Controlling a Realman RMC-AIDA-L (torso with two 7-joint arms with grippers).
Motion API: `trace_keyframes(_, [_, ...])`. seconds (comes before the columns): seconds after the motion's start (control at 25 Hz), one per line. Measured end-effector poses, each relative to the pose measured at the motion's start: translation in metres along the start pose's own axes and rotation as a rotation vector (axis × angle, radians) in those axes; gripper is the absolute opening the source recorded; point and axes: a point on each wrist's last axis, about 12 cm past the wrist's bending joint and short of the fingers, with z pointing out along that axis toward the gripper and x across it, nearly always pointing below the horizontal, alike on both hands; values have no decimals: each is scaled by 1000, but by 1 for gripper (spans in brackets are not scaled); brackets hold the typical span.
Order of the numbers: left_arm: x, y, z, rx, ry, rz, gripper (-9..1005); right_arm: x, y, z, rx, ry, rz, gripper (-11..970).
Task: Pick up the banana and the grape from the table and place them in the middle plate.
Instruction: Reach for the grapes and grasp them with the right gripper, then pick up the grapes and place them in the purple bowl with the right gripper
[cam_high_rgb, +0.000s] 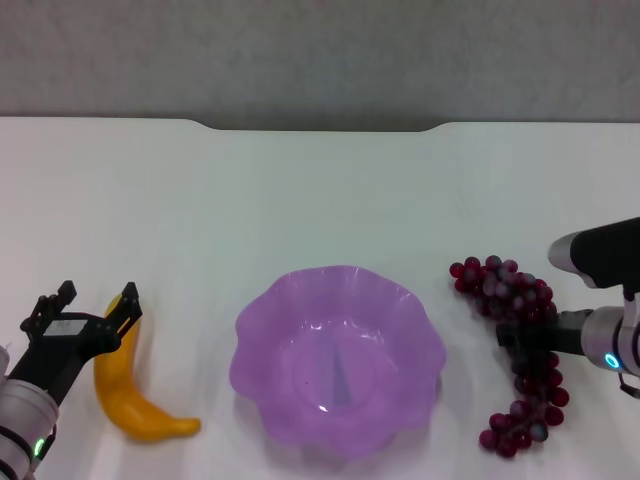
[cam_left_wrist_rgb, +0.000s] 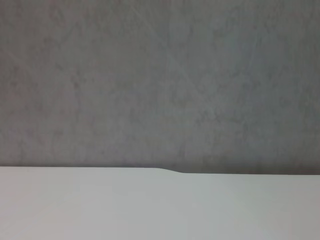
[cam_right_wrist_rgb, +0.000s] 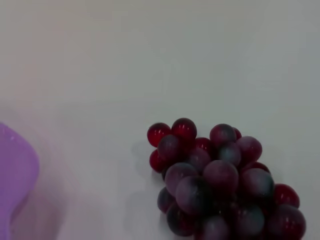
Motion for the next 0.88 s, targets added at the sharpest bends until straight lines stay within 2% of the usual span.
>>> trace_keyframes(0.08, [0,0,0,-1,1,0,863,0,0,0,0,0,-2,713])
trace_keyframes(0.28, [0,0,0,-1,1,0,863,1,0,0,7,-11,-13,601])
trace_keyframes(0.88, [0,-1,0,1,-3,-1,863,8,-2,0,26,-36,-18,488])
